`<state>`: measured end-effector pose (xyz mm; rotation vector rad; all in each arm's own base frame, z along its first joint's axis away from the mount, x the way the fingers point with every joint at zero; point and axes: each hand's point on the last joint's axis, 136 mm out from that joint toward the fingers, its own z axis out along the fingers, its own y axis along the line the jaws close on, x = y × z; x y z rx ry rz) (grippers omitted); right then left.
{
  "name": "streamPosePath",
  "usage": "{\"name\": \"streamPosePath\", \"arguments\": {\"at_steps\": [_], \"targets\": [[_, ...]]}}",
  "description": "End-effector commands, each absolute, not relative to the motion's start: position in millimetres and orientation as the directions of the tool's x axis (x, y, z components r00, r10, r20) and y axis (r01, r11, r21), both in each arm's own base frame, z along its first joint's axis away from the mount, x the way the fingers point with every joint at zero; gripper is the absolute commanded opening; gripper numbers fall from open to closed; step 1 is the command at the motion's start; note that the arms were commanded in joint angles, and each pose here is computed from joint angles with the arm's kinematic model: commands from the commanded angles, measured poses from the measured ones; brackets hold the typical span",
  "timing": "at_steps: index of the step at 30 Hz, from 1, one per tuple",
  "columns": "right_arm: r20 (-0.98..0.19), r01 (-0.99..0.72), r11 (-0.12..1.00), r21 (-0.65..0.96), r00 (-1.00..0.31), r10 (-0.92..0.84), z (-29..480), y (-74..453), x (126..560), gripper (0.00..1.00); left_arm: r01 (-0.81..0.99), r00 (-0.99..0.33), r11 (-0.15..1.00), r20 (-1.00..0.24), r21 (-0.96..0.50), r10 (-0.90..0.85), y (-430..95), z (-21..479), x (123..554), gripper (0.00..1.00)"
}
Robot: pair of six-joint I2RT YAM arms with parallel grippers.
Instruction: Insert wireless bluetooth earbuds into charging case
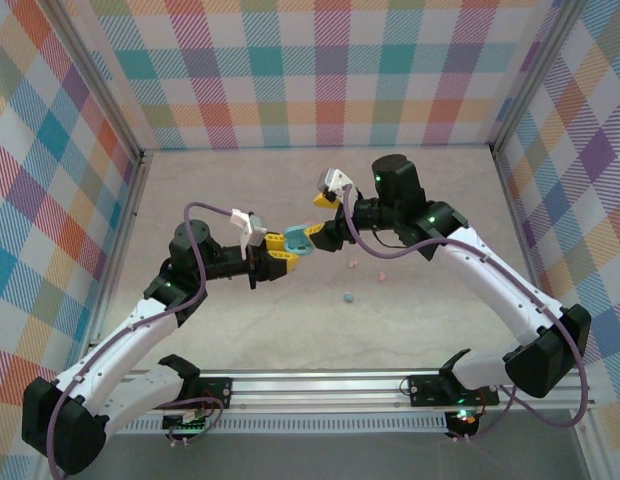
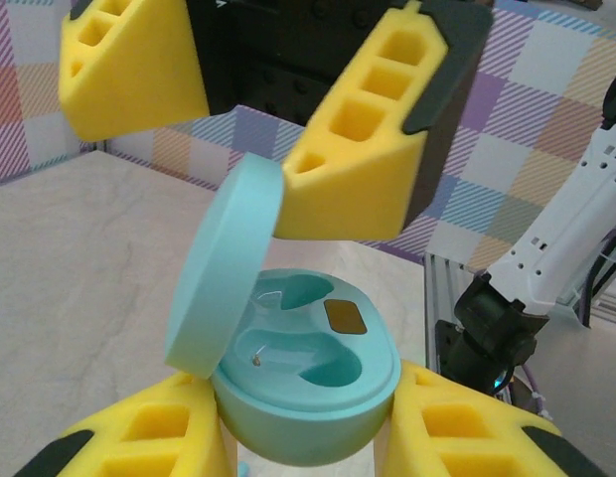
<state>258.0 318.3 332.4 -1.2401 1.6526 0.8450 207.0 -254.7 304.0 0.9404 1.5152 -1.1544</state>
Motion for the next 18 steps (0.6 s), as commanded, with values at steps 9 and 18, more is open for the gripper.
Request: {"name": "streamPosePath", "arguments": {"at_steps": [9, 18], "targets": [[-0.935, -0.955, 0.296, 0.018, -0.121, -0.333, 346, 320, 266, 0.77, 0.962, -0.178, 0.214, -0.984, -0.171, 0.014, -255, 313, 197, 0.19], [-0.947, -0.958, 0.275, 0.085, -0.163, -0.278, 361, 316, 250, 0.78, 0.943, -0.188, 0.280, -0.982, -0.178, 0.010, -250, 305, 203, 0.19]]}}
